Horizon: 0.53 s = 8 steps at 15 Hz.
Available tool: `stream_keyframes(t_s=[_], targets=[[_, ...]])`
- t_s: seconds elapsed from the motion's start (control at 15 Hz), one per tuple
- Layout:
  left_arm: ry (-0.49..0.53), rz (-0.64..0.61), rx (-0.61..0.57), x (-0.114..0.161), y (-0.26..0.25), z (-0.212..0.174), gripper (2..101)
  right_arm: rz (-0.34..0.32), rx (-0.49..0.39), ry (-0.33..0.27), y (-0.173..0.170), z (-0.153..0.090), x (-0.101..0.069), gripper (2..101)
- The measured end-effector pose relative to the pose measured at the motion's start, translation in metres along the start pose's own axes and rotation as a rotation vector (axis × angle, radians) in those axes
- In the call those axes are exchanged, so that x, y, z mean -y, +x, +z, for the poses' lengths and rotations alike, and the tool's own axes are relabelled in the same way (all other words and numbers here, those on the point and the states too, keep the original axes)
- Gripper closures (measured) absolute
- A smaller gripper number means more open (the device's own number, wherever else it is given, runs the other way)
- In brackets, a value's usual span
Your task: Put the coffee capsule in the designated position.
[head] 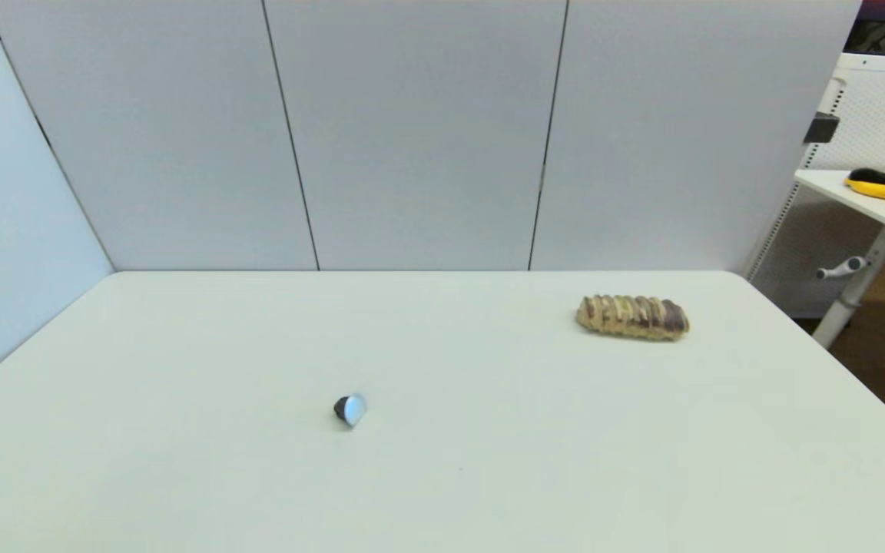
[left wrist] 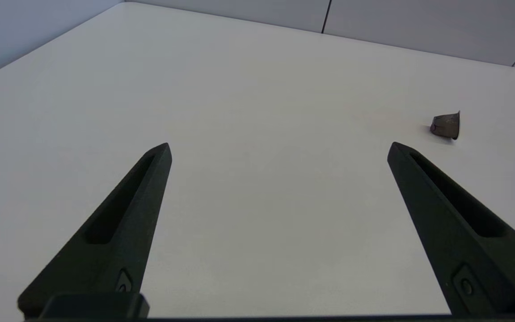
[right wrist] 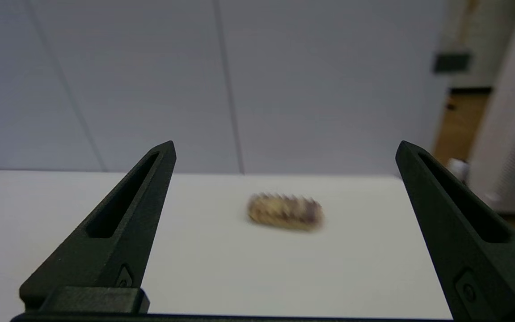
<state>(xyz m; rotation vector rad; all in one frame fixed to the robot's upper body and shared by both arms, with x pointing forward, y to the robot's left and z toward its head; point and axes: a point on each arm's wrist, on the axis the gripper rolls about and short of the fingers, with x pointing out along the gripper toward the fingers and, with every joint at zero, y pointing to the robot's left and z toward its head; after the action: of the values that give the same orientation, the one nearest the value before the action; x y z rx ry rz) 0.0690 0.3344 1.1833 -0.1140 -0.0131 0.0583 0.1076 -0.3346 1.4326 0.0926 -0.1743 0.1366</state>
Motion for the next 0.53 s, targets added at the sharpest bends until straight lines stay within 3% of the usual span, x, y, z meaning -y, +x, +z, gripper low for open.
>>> stream_keyframes(t_s=[0.27,0.53], targets=[[0.0,0.0,0.0,0.0,0.0,0.0,5.4,0.235,0.001,0.034,0.062,0.047,-0.02,5.0],[0.0,0.0,0.0,0.0,0.0,0.0,5.4,0.482,-0.045,0.042,0.135,0.062,-0.051,5.0]])
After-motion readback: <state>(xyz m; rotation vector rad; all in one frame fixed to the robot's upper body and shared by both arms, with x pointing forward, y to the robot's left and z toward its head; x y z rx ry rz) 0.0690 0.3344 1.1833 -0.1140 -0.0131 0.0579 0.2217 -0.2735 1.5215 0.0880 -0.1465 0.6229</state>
